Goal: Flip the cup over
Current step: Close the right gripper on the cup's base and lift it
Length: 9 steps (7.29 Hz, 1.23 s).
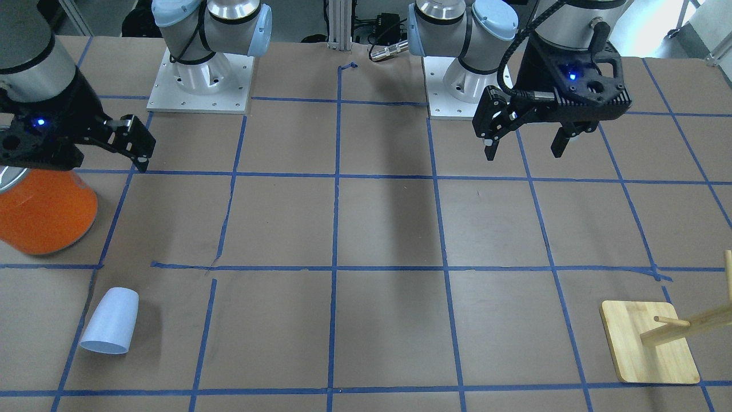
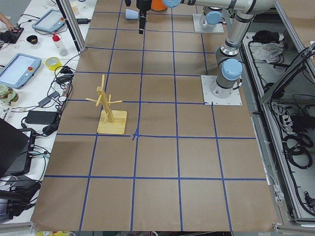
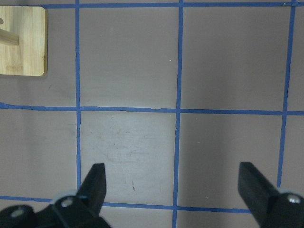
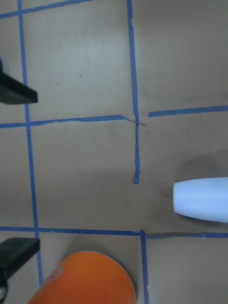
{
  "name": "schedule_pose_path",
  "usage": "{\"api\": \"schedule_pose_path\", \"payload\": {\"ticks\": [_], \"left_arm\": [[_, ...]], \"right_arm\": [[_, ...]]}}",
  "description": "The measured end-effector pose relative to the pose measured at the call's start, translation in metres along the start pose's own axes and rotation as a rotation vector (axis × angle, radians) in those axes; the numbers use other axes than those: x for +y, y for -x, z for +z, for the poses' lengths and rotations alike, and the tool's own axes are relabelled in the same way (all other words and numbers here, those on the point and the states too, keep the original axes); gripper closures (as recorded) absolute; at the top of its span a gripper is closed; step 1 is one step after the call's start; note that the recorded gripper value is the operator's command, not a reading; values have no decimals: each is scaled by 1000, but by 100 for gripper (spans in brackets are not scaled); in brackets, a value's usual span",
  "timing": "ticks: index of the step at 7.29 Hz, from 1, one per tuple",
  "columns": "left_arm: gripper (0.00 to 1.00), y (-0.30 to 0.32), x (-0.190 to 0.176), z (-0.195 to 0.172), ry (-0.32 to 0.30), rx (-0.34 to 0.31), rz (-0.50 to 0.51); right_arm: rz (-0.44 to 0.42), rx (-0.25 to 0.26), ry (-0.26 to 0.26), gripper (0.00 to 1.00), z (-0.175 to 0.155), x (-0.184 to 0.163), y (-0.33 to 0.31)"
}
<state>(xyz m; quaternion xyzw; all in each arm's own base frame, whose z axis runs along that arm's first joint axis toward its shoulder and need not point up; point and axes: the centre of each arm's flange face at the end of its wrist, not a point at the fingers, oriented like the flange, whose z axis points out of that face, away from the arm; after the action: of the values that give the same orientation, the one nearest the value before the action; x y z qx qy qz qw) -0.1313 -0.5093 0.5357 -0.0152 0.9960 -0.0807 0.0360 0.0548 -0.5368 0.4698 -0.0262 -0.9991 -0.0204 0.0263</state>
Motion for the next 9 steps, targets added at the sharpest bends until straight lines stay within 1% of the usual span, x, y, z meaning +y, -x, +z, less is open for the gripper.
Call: {"api": "schedule_pose_path", "payload": {"ticks": [2,4,5,6,9], "left_arm": [[0,0,1,-1,-1,-1,2],[0,0,1,-1,-1,-1,3],[0,1,1,-1,-2,-1,3],[0,0,1,-2,-2,-1,3],[0,0,1,-2,-2,0,1]], "right_arm": [[17,4,-25,0,52,-52,-19],[23,14,-70,0,117,-88,-24],[27,18,-94,0,153,-97,-25],[33,20,-108,0,182,-102,-28],[71,13,-100,0,229,-115,-48]]}}
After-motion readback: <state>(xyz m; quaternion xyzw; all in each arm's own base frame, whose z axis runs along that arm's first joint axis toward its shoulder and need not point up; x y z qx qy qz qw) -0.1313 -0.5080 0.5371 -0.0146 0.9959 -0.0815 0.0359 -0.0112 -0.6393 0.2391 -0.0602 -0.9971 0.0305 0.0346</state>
